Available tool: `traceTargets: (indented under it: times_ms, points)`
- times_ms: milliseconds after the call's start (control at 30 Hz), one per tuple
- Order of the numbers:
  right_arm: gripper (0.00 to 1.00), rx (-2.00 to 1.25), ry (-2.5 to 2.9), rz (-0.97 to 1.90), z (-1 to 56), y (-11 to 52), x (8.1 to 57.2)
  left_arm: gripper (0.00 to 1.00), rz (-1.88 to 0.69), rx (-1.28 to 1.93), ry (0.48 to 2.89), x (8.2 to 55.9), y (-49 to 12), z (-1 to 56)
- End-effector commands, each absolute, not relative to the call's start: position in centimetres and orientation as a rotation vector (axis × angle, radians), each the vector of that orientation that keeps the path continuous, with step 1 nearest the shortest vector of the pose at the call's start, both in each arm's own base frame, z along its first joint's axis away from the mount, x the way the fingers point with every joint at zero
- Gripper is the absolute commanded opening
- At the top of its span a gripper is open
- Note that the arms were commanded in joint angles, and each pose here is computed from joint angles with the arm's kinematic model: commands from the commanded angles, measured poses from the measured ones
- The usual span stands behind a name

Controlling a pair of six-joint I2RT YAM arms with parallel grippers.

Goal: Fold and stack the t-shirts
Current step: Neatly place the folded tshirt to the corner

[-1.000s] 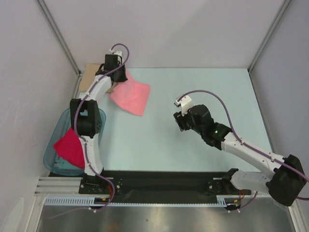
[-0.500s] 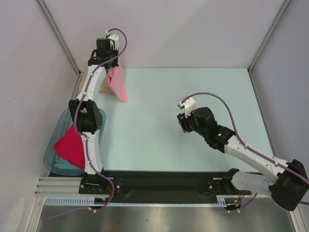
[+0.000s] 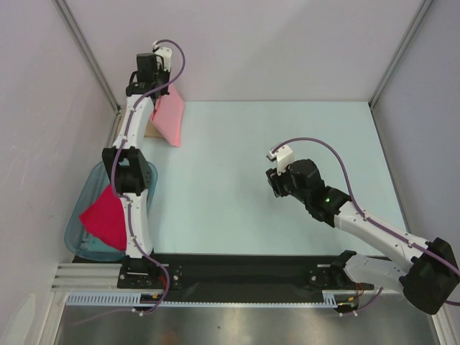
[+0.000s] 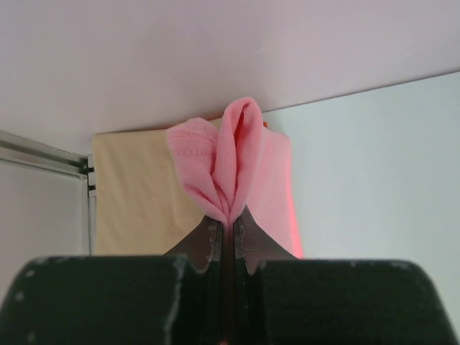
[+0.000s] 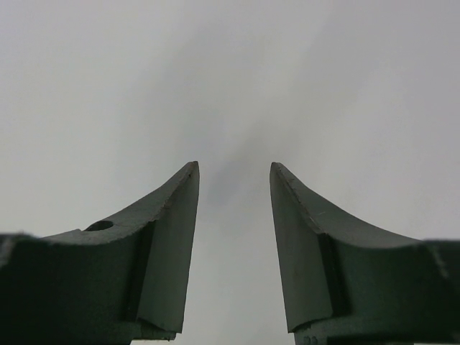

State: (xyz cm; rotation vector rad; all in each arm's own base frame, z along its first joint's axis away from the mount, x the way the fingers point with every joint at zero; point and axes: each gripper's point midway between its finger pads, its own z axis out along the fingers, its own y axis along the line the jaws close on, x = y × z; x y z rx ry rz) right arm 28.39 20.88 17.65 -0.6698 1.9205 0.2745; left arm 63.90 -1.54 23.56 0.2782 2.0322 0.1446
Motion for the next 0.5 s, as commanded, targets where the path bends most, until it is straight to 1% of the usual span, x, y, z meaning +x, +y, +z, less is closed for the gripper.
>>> traceTargets:
  times_ms: [0,167,233,467]
  points:
    - [0.48,-0.641,1.895,0.292,18.5,21.0,28.7,0.0,0.194,0.263,1.864,65.4,0.2,29.3]
    - [0.48,-0.646,1.907,0.297,18.0,21.2,28.7,0.0,0.194,0.238,1.813,65.9,1.1,30.7]
    - [0.48,-0.644,1.912,0.294,17.9,21.1,28.7,0.0,0.187,0.223,1.802,66.0,2.6,30.9]
    - [0.47,-0.64,1.915,0.285,17.8,21.1,28.9,0.0,0.127,0.218,1.776,67.3,2.8,29.9]
